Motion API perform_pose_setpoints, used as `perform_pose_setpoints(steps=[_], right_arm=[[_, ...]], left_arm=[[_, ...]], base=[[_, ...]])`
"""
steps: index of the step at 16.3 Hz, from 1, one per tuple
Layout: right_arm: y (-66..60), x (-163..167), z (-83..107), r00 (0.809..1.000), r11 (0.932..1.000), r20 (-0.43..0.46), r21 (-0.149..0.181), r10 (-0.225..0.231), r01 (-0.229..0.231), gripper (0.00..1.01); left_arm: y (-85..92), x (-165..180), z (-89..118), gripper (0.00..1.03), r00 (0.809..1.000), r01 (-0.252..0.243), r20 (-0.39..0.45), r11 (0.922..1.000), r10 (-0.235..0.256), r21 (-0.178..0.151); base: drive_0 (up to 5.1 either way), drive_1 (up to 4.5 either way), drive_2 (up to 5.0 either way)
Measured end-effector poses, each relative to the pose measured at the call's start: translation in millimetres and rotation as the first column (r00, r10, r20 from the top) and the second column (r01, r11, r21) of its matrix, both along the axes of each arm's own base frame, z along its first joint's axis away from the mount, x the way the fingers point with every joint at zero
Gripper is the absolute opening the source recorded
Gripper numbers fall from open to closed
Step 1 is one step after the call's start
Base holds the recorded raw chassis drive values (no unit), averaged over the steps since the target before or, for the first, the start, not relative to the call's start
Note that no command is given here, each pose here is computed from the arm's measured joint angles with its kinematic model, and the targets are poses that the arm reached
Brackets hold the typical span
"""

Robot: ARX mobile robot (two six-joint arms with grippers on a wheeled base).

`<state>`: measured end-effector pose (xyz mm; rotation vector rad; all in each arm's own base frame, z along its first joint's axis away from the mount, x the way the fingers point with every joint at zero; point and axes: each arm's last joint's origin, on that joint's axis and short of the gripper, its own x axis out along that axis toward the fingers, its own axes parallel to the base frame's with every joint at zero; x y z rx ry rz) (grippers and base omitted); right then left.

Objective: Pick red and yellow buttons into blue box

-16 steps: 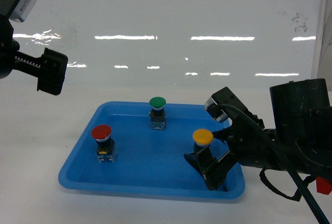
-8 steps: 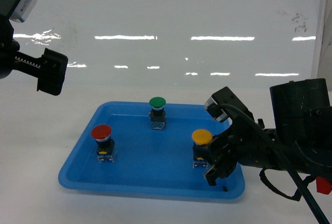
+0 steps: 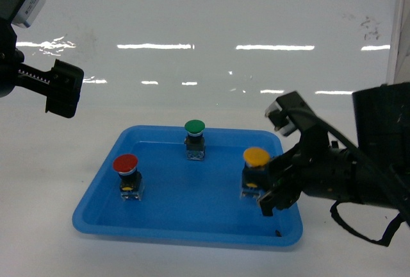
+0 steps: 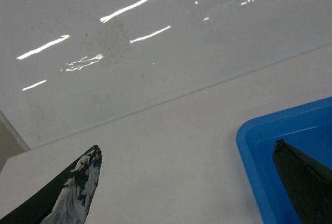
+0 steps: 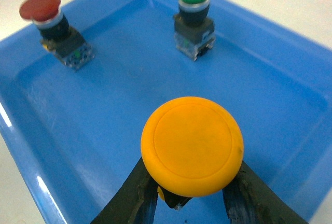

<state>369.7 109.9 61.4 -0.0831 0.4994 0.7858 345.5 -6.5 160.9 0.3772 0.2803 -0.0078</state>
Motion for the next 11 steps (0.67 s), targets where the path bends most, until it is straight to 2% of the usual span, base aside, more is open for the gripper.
perform_pose_setpoints(steps=[2,4,5,6,7,11], right_arm=[[-5.5,-3,20.8,0.999,0.9991,0.031,0.035,-0.027,0.026,0.28],[-13.8,-13,33.6,0.998,0.9968,0.025,0.059,-0.056,0.055,0.28],[-32.1,-33,54.2,0.992,0.9902,0.028,0.077,-0.119,0.117,0.28],[-44.7,-42,69.5,0.986,0.9846,0.07,0.094,-0.154,0.147,0.28],[-46.6,-43,61.6,0.988,0.9868,0.041,0.066,-0.151,0.148,0.28],[-46.5,-42,58.2,0.989,0.9882,0.039,0.055,-0.145,0.142,0.28]], left_arm=[[0.0,0,0,0.98,1.0,0.0,0.0,1.0,0.0,0.0],[0.0,0,0,0.98,1.0,0.0,0.0,1.0,0.0,0.0],[0.0,0,0,0.98,1.0,0.0,0.0,1.0,0.0,0.0],[0.0,0,0,0.98,1.0,0.0,0.0,1.0,0.0,0.0],[0.0,0,0,0.98,1.0,0.0,0.0,1.0,0.0,0.0],[0.0,0,0,0.98,1.0,0.0,0.0,1.0,0.0,0.0]], base=[[0.0,0.0,0.0],[0.0,0.0,0.0],[0.0,0.0,0.0],[0.0,0.0,0.0],[0.0,0.0,0.0],[0.0,0.0,0.0]])
